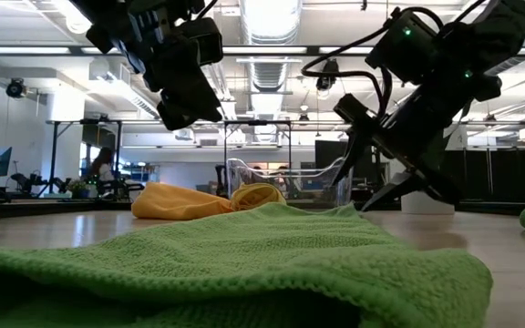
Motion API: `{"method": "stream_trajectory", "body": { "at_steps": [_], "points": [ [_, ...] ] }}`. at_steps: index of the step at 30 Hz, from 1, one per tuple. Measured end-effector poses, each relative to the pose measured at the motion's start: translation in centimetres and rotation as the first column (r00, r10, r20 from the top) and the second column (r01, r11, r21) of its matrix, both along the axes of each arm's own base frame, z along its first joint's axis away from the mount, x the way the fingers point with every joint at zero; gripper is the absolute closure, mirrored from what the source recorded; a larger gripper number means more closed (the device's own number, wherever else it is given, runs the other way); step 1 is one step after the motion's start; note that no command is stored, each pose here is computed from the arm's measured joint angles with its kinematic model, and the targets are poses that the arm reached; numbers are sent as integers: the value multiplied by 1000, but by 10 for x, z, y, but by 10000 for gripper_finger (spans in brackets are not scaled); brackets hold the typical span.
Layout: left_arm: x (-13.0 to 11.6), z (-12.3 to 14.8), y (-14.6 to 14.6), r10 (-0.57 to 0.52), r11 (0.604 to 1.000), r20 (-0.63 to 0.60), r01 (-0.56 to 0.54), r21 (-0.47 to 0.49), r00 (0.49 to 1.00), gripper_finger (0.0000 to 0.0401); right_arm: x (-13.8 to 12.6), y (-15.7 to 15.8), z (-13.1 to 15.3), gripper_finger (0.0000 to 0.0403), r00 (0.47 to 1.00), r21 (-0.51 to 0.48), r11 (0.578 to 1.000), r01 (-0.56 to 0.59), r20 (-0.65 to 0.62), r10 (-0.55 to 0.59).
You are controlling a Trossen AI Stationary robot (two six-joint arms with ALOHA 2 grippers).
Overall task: Fold microfiber towels
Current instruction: Fold the left green microfiber towel
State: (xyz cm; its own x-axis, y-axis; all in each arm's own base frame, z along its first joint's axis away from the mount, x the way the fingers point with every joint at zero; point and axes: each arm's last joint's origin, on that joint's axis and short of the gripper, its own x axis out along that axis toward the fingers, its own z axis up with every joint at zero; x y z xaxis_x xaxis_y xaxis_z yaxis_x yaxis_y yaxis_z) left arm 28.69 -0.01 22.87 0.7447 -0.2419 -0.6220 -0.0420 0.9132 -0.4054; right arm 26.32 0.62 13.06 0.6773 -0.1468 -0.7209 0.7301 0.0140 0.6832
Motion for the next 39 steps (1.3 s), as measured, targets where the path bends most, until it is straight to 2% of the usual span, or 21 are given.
{"method": "stream_trajectory", "body": {
  "at_steps": [19, 39],
  "points": [
    [0, 0, -1, -15, 1000, -1, 15, -19, 1000, 320, -4, 0, -10, 165, 995, 5, 1000, 8, -102, -8],
    [0, 0, -1, -17, 1000, -1, 17, -19, 1000, 320, 6, -10, -10, 165, 996, -8, 1000, -23, -92, 22]
  ]
}}
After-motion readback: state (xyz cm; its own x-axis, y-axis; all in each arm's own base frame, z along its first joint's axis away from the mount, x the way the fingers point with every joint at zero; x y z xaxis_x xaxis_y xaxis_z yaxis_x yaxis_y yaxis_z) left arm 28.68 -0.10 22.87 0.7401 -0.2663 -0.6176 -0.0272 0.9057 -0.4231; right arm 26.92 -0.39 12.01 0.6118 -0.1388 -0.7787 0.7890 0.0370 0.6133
